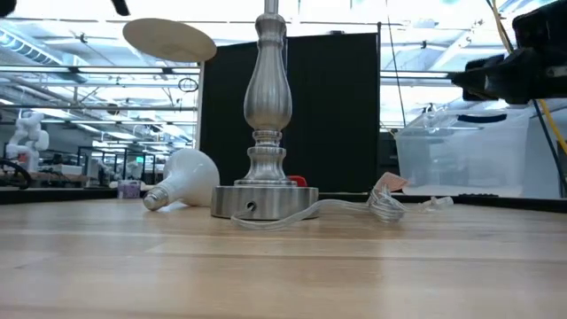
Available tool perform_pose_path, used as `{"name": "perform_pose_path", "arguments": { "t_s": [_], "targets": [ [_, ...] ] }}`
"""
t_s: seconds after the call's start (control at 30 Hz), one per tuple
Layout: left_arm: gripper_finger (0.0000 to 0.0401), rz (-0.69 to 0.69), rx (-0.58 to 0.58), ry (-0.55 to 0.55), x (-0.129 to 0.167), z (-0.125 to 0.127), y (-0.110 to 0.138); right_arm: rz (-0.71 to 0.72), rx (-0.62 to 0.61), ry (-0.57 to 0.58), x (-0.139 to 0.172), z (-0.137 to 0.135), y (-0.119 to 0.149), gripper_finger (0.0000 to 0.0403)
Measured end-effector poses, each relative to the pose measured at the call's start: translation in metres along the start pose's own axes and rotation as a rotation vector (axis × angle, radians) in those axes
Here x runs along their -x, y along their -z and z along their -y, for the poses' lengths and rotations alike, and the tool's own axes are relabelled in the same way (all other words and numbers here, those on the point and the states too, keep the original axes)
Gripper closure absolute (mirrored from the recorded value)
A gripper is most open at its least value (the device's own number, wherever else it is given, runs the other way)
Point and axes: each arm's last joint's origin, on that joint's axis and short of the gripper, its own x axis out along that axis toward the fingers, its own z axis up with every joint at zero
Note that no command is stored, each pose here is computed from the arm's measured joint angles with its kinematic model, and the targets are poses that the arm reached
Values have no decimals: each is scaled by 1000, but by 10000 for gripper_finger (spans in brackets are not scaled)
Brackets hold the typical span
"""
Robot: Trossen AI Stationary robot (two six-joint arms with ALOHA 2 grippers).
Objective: Screw lightbulb
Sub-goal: Insert the white lightbulb into the silver lamp
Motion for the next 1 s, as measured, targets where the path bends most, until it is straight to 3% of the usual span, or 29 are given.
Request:
{"name": "perform_pose_path", "arguments": {
  "t_s": [0.17,0.37,0.5,0.6,0.7,0.77,1.0],
  "targets": [
    [401,-138,2,-4,-21,8,5,152,24,72,1,5,-15,403],
    [401,-162,98,-24,-26,9,10,482,-81,151,12,14,-44,403],
    [401,-173,164,-33,-28,9,13,637,-39,227,21,19,-57,403],
    [401,-206,180,-40,-33,11,21,731,-212,269,27,23,-63,403],
    [401,-276,173,-51,-41,14,36,711,-431,348,27,27,-61,403],
    [401,-336,145,-59,-47,16,50,656,-508,381,23,27,-57,403],
    [401,-537,2,-85,-62,18,97,548,-496,352,14,31,-71,403]
  ]
}}
